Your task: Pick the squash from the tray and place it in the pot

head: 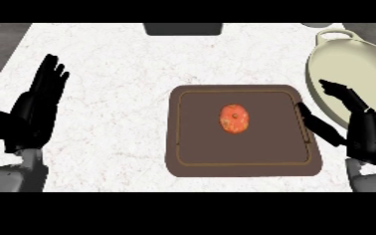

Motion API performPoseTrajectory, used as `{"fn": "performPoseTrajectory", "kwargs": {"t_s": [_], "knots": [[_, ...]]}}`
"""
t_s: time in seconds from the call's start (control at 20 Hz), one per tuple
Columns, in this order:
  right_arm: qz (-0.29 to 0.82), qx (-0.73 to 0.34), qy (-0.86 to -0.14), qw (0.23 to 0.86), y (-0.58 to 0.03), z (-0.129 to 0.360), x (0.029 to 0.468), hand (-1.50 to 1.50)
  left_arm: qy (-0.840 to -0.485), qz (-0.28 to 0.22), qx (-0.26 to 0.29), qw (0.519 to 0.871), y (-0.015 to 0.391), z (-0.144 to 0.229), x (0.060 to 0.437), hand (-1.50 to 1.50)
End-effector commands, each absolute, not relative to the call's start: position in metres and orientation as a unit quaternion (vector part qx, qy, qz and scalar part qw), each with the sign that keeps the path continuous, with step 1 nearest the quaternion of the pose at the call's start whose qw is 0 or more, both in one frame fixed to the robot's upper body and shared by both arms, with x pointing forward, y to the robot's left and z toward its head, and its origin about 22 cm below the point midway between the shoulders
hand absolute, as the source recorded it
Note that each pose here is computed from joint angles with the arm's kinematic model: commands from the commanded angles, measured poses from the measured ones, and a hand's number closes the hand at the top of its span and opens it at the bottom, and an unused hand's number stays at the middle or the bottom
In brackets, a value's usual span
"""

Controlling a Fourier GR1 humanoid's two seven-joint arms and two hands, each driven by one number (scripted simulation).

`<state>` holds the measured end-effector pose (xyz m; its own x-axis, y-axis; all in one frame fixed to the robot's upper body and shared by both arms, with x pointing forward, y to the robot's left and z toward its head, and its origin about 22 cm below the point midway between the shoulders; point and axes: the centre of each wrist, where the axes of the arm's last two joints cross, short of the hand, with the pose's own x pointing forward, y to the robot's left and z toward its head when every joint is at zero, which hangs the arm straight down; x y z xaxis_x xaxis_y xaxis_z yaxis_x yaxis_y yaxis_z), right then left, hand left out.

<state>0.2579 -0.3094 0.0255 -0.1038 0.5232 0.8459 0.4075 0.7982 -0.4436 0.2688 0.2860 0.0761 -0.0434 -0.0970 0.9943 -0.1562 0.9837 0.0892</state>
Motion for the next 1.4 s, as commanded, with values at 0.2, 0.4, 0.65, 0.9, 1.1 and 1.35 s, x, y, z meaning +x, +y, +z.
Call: {"fn": "performPoseTrajectory", "kwargs": {"t_s": [0.2, 0.4, 0.65, 0.9, 1.1, 1.35], "knots": [[0.045, -0.327, -0.795, 0.508, -0.294, 0.018, 0.244, -1.50, -0.720, 0.031, 0.093, 0.687, 0.272, 0.091, 0.269, 0.00], [0.125, -0.296, -0.759, 0.566, -0.274, 0.062, 0.225, -1.50, -0.716, 0.034, 0.089, 0.691, 0.283, 0.094, 0.270, 0.00], [0.250, -0.281, -0.666, 0.644, -0.276, 0.085, 0.243, -1.50, -0.721, 0.037, 0.098, 0.685, 0.274, 0.086, 0.285, 0.00], [0.343, -0.290, -0.581, 0.679, -0.231, 0.106, 0.260, -1.50, -0.724, 0.023, 0.080, 0.685, 0.271, 0.093, 0.291, 0.00], [0.385, -0.267, -0.530, 0.707, -0.186, 0.107, 0.272, -1.50, -0.720, 0.022, 0.089, 0.688, 0.262, 0.071, 0.289, 0.00], [0.382, -0.254, -0.510, 0.728, -0.155, 0.127, 0.285, -1.50, -0.718, 0.030, 0.076, 0.691, 0.277, 0.077, 0.282, 0.00]]}}
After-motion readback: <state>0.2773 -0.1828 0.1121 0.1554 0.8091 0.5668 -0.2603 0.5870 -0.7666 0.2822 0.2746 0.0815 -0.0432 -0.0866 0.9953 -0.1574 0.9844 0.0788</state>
